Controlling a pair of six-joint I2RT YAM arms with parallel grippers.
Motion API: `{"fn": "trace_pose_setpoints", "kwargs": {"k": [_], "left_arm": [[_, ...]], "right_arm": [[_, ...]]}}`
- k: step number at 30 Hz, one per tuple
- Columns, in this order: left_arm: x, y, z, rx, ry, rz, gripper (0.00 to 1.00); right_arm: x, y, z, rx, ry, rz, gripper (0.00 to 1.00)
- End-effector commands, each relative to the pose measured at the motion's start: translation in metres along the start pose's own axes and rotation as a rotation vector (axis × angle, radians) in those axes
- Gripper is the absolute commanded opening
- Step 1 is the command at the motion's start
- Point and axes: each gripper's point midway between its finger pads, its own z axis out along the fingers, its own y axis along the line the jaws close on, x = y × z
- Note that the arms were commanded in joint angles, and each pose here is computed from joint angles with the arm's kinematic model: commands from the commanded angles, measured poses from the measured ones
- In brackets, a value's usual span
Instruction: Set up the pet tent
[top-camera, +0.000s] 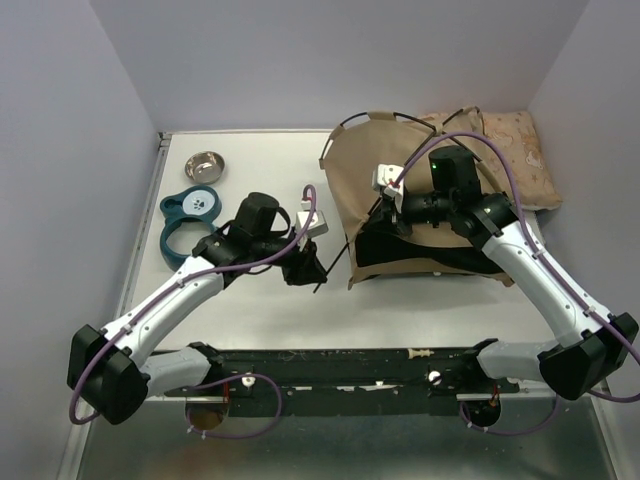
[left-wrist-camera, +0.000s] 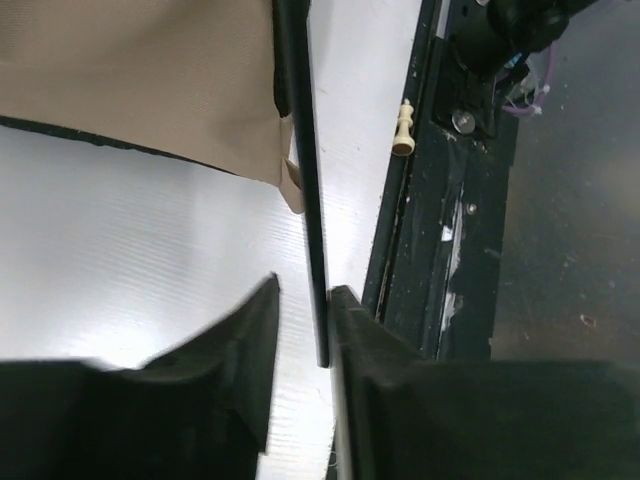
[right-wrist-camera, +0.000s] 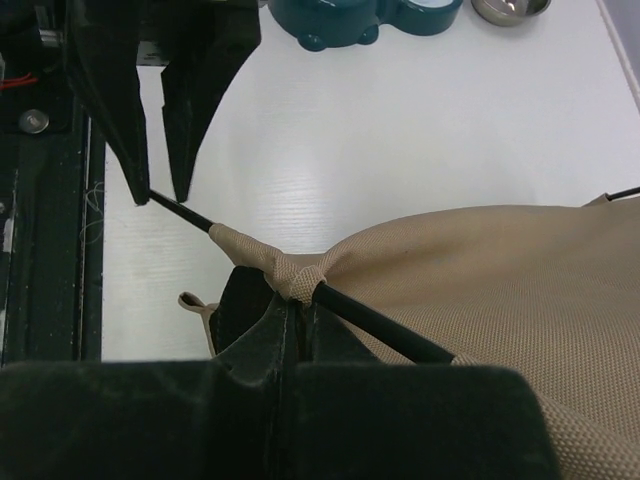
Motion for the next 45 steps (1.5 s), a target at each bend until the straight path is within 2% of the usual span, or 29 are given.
{"fn": "trace_pose_setpoints", "kwargs": {"k": [1, 3, 4, 5, 7, 9, 11, 13, 16, 20, 23, 28, 31, 34, 37, 41, 45], "left_arm": [[-0.001, -0.018, 0.009, 0.113, -0.011, 0.021, 0.24], [-0.003, -0.022, 0.012, 0.142, -0.016, 0.024, 0.04], [-0.006, -0.024, 0.013, 0.155, -0.022, 0.024, 0.0], [-0.012, -0.026, 0.014, 0.165, -0.042, 0.021, 0.0], [-0.023, -0.025, 0.016, 0.161, -0.081, -0.024, 0.0], [-0.031, -0.024, 0.019, 0.155, -0.113, -0.095, 0.0], [-0.038, -0.021, 0.023, 0.14, -0.159, -0.162, 0.0], [-0.045, -0.018, 0.025, 0.127, -0.202, -0.225, 0.0], [-0.057, -0.018, 0.025, 0.129, -0.262, -0.306, 0.0], [-0.08, -0.018, 0.023, 0.134, -0.326, -0.348, 0.0], [-0.101, -0.02, 0.02, 0.145, -0.367, -0.371, 0.0], [-0.131, -0.028, 0.016, 0.208, -0.428, -0.441, 0.0], [-0.141, -0.032, 0.015, 0.223, -0.44, -0.471, 0.0], [-0.144, -0.036, 0.013, 0.229, -0.433, -0.469, 0.0], [-0.146, -0.038, 0.011, 0.231, -0.432, -0.47, 0.0], [-0.152, -0.041, 0.01, 0.252, -0.448, -0.499, 0.0], [-0.158, -0.041, 0.01, 0.269, -0.464, -0.516, 0.0]], "right_arm": [[-0.02, 0.0, -0.01, 0.005, -0.043, -0.02, 0.01], [-0.022, -0.001, -0.009, 0.005, -0.049, -0.019, 0.01], [-0.022, -0.001, -0.008, 0.0, -0.053, -0.016, 0.01], [-0.022, -0.001, -0.007, -0.006, -0.055, -0.011, 0.01], [-0.021, 0.001, -0.006, -0.023, -0.045, 0.014, 0.09], [-0.02, 0.002, -0.009, -0.006, -0.03, 0.067, 0.32], [-0.016, 0.01, -0.019, 0.02, -0.008, 0.091, 0.63], [-0.01, 0.016, -0.033, 0.087, 0.016, 0.117, 0.88], [0.0, 0.028, -0.056, 0.181, 0.039, 0.093, 0.96], [0.008, 0.054, -0.081, 0.222, 0.049, 0.041, 0.98], [0.022, 0.069, -0.09, 0.234, 0.047, -0.088, 0.95], [0.046, 0.063, -0.083, 0.377, -0.064, -0.306, 0.94], [0.042, 0.054, -0.077, 0.435, -0.146, -0.482, 0.93], [0.042, 0.045, -0.069, 0.454, -0.151, -0.615, 0.94], [0.038, 0.032, -0.07, 0.501, -0.145, -0.669, 0.87], [0.03, 0.023, -0.075, 0.566, -0.168, -0.685, 0.7], [0.031, 0.026, -0.075, 0.572, -0.186, -0.702, 0.64]]}}
